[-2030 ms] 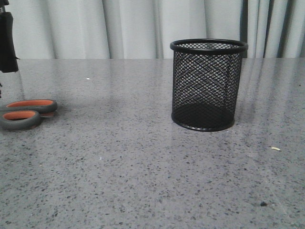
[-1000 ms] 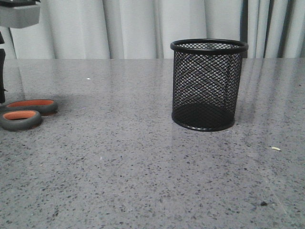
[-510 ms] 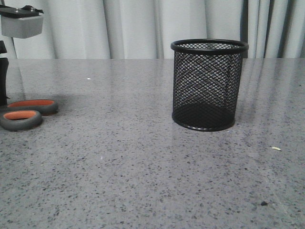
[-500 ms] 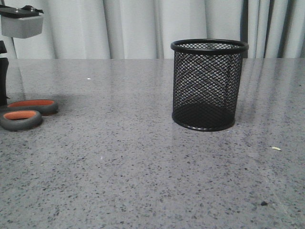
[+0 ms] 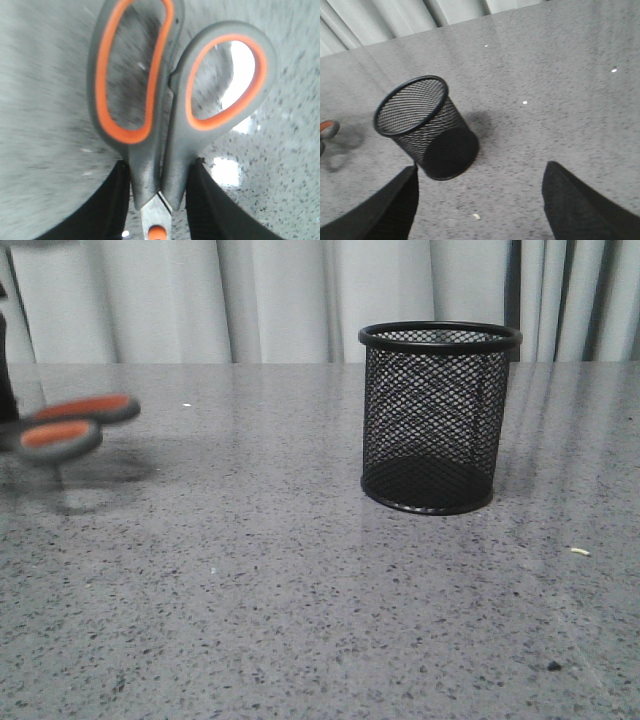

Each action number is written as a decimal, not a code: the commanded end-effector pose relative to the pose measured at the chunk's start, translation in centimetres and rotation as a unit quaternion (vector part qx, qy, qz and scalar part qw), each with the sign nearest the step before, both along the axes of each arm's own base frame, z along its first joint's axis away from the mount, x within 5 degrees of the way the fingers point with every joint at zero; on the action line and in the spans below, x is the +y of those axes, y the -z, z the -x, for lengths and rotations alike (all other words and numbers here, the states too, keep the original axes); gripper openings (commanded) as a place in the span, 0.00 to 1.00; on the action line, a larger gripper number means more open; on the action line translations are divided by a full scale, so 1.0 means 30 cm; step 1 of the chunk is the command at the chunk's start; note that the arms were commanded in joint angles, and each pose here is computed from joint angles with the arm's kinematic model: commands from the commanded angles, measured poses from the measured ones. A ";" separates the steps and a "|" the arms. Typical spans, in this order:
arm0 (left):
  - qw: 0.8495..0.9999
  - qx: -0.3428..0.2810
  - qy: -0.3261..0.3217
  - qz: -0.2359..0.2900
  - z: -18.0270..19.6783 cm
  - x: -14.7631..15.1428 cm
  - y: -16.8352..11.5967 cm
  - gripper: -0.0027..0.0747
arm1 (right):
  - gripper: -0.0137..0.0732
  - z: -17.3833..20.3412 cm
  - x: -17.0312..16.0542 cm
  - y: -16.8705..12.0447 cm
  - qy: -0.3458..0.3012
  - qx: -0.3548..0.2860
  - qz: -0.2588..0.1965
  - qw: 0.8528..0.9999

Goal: Put scissors into bucket

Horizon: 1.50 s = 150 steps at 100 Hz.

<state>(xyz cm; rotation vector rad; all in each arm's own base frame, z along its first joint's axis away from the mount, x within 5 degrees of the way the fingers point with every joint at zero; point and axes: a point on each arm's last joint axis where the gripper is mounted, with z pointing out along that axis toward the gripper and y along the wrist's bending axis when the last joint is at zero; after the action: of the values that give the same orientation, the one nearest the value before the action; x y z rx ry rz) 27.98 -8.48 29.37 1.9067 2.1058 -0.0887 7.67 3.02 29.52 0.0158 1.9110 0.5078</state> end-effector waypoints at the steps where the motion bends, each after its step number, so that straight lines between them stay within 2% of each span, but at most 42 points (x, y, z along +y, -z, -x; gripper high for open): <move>1: 0.995 -0.075 -0.014 0.060 0.052 -0.005 -0.136 0.09 | 0.69 -0.001 0.017 -0.092 -0.023 -0.058 -0.035 0.997; 12: 0.986 -0.140 -0.002 0.093 0.126 -0.025 -0.235 0.09 | 0.69 0.027 0.050 -0.177 -0.085 -0.104 -0.078 0.988; 18: 0.980 -0.170 0.014 0.104 0.174 -0.042 -0.280 0.09 | 0.69 0.047 0.067 -0.225 -0.126 -0.132 -0.086 0.979; 25: 0.971 -0.204 0.040 0.121 0.234 -0.066 -0.330 0.09 | 0.69 0.059 0.090 -0.270 -0.168 -0.139 -0.111 0.970; 36: 0.953 -0.249 0.083 0.150 0.321 -0.110 -0.391 0.09 | 0.69 0.039 0.128 -0.319 -0.222 -0.106 -0.143 0.959; 50: 0.931 -0.285 0.132 0.186 0.391 -0.168 -0.434 0.09 | 0.69 -0.027 0.173 -0.357 -0.267 -0.058 -0.137 0.952; 65: 0.920 -0.286 0.173 0.205 0.431 -0.223 -0.438 0.09 | 0.69 -0.101 0.223 -0.390 -0.314 -0.013 -0.130 0.940; 76: 0.916 -0.288 0.182 0.212 0.438 -0.243 -0.438 0.09 | 0.69 -0.145 0.267 -0.407 -0.341 0.003 -0.126 0.931; 87: 0.913 -0.294 0.182 0.217 0.438 -0.248 -0.442 0.09 | 0.69 -0.186 0.312 -0.404 -0.351 0.010 -0.111 0.930; 120: 0.914 -0.293 0.182 0.216 0.439 -0.248 -0.442 0.09 | 0.69 -0.308 0.418 -0.330 -0.322 0.040 -0.109 0.940; 137: 0.914 -0.293 0.182 0.216 0.439 -0.248 -0.442 0.09 | 0.68 -0.348 0.450 -0.370 -0.332 0.035 -0.110 0.936; 144: 0.914 -0.293 0.182 0.216 0.439 -0.248 -0.442 0.09 | 0.58 -0.359 0.467 -0.393 -0.346 0.039 -0.121 0.929; 150: 0.914 -0.293 0.182 0.216 0.439 -0.248 -0.442 0.09 | 0.39 -0.368 0.486 -0.401 -0.365 0.050 -0.128 0.921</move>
<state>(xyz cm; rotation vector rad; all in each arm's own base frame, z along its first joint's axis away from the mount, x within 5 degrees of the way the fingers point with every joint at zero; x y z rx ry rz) 15.11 -15.80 40.97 1.8380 1.2570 -0.0361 18.79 17.11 39.24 -0.5161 1.9712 1.1920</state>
